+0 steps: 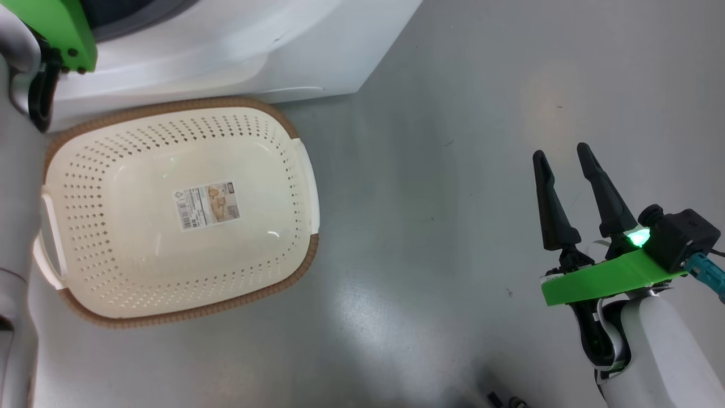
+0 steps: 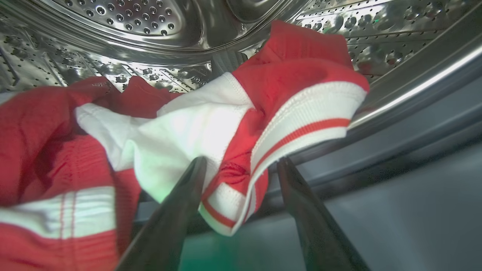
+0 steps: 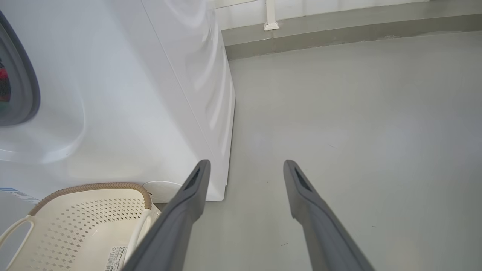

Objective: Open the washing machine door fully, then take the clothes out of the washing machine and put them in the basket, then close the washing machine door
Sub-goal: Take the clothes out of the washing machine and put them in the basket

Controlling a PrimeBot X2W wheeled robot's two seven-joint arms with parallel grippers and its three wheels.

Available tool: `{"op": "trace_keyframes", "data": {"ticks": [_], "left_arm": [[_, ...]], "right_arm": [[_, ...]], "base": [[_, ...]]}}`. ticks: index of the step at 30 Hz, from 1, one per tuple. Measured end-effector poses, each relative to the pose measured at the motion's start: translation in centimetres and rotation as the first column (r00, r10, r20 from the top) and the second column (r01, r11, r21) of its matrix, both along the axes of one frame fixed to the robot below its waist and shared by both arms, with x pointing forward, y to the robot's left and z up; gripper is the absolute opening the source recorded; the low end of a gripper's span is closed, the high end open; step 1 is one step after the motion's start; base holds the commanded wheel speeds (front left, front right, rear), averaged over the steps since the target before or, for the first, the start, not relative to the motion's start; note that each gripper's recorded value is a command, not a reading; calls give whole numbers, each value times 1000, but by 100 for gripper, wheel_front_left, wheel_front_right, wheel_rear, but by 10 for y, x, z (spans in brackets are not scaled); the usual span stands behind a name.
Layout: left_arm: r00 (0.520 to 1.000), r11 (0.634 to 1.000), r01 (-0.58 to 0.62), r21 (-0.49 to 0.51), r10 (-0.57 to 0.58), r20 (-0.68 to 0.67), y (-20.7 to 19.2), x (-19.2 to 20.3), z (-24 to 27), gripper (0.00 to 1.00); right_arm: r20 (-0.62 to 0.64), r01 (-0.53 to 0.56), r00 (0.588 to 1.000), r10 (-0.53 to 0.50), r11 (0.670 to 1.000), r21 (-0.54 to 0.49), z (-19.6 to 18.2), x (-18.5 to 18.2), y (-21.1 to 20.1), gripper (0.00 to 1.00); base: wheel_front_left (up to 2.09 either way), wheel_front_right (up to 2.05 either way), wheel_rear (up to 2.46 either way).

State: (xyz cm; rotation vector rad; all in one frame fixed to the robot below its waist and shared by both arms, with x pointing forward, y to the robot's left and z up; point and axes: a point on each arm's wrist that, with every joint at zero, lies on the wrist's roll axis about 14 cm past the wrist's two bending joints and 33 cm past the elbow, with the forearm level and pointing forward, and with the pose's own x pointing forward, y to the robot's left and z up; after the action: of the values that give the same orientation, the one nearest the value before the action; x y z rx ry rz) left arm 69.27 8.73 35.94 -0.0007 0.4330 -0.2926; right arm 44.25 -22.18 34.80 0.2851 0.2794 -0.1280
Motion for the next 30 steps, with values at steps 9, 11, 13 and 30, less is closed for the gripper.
{"op": "trace_keyframes", "data": {"ticks": [9,11,13,30], "left_arm": [[1000,1000,-2,13,2,15,4,0,6,0],[999,1000,-8,6,8,41,6,1,13,0],[997,999,-29,-32,31,75,6,2,22,0],[920,959,-166,-230,234,315,47,-30,100,0]], "right_arm": [[12,0,1000,0,1000,0,5,1,0,100],[17,-4,1000,4,1000,0,7,2,1,100],[23,-11,1000,12,1000,-4,8,3,3,100],[94,-63,994,63,998,-10,34,12,14,100]], "base": [[0,0,0],[0,0,0],[0,0,0],[0,0,0]]}}
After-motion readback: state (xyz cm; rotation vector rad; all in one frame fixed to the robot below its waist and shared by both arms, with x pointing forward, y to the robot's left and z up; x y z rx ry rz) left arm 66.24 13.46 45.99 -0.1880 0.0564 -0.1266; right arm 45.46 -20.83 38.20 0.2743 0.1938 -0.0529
